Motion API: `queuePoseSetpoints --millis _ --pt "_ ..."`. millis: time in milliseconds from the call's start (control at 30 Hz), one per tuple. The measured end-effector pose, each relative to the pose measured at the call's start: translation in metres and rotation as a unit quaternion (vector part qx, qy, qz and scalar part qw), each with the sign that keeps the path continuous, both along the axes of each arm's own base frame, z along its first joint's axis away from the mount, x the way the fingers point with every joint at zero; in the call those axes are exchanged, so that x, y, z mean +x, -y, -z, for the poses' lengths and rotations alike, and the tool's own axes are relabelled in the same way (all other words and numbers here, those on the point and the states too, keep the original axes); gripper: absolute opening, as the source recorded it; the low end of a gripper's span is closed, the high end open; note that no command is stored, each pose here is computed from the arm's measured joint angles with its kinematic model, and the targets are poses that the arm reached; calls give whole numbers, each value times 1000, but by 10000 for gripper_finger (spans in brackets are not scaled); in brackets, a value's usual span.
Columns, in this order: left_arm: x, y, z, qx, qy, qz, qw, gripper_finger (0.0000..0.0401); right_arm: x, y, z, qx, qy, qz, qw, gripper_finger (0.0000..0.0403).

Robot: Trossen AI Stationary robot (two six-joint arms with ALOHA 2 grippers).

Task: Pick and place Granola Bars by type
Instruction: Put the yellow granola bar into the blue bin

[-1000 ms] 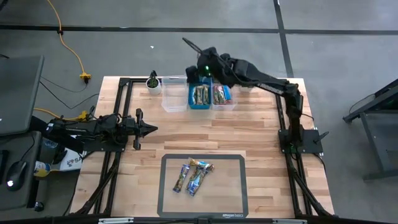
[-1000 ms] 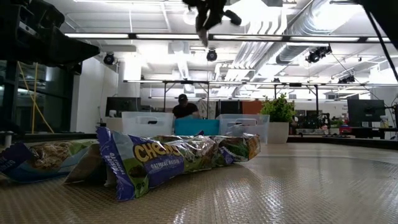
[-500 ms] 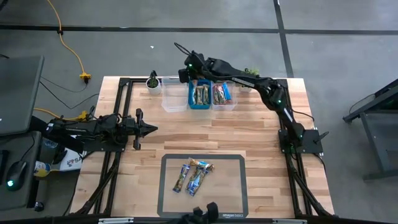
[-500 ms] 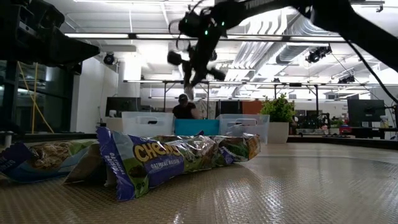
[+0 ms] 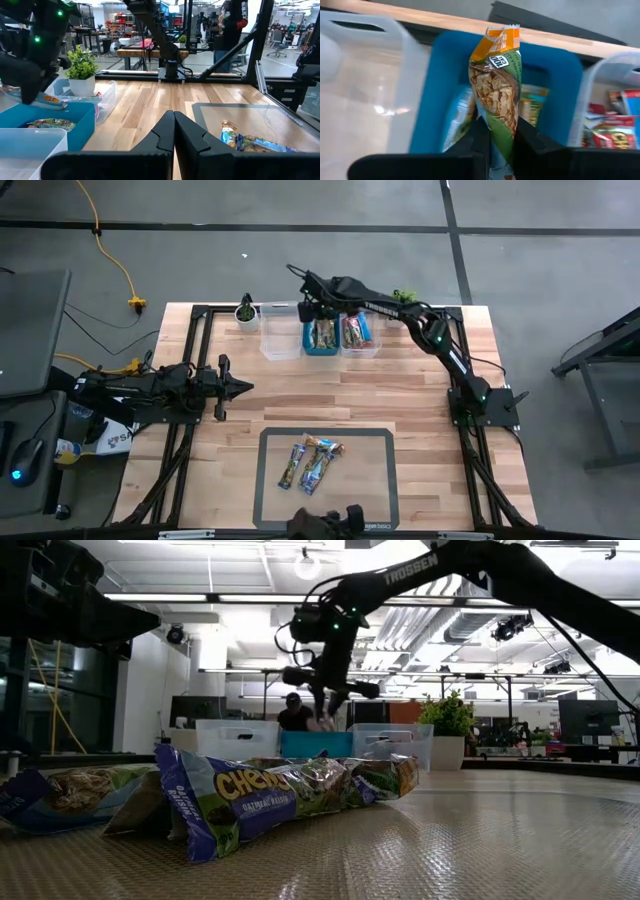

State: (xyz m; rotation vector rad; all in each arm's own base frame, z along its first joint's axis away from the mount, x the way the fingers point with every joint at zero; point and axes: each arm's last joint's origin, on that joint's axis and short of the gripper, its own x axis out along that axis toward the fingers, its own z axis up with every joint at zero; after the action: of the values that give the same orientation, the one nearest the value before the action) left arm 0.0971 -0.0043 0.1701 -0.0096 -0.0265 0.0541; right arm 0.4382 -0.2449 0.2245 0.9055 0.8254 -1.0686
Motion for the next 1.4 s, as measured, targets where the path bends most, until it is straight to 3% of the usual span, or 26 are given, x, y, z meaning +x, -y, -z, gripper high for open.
queuePoseSetpoints --millis 267,1400 --pt "0 0 0 0 0 0 1000 1 -4 1 7 26 -25 -12 999 38" --pt "0 0 0 0 0 0 1000 1 -4 0 7 26 -27 -24 999 82"
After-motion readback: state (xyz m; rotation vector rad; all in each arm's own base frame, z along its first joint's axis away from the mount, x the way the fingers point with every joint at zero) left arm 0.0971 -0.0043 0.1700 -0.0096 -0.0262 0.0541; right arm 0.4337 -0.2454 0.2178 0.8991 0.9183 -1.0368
